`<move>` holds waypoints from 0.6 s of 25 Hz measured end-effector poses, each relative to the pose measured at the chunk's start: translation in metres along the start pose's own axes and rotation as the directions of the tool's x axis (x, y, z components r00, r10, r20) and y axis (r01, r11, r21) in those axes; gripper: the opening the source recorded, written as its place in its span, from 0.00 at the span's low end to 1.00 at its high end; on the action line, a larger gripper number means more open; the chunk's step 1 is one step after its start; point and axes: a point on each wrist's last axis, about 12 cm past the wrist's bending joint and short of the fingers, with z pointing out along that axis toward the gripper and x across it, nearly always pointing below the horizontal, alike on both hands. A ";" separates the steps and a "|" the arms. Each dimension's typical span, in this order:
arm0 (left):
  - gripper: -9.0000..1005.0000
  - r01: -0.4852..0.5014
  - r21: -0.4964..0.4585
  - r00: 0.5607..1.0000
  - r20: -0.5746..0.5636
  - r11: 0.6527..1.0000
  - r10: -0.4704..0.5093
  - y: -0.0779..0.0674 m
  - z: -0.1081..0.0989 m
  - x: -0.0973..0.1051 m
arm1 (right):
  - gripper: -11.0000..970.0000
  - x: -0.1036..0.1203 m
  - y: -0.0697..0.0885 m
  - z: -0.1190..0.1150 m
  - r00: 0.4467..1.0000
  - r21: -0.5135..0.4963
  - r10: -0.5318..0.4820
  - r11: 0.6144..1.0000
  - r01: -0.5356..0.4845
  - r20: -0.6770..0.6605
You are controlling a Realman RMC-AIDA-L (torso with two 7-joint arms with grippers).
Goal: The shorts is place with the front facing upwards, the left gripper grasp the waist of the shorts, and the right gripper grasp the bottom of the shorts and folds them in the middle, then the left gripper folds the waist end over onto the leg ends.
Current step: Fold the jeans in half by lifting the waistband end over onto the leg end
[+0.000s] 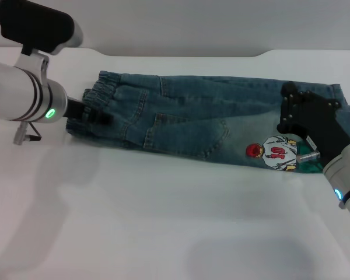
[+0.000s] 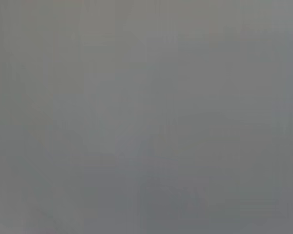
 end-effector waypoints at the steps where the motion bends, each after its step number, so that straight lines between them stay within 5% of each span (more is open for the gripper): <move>1: 0.84 0.004 -0.005 1.000 0.002 1.000 -0.004 0.002 0.000 0.000 | 0.01 0.000 0.000 0.000 1.000 -0.001 0.000 1.000 0.000 0.001; 15: 0.84 0.044 -0.030 0.999 -0.030 0.999 -0.045 0.015 0.007 0.009 | 0.01 -0.001 0.001 -0.004 1.000 0.004 0.011 1.000 -0.011 0.004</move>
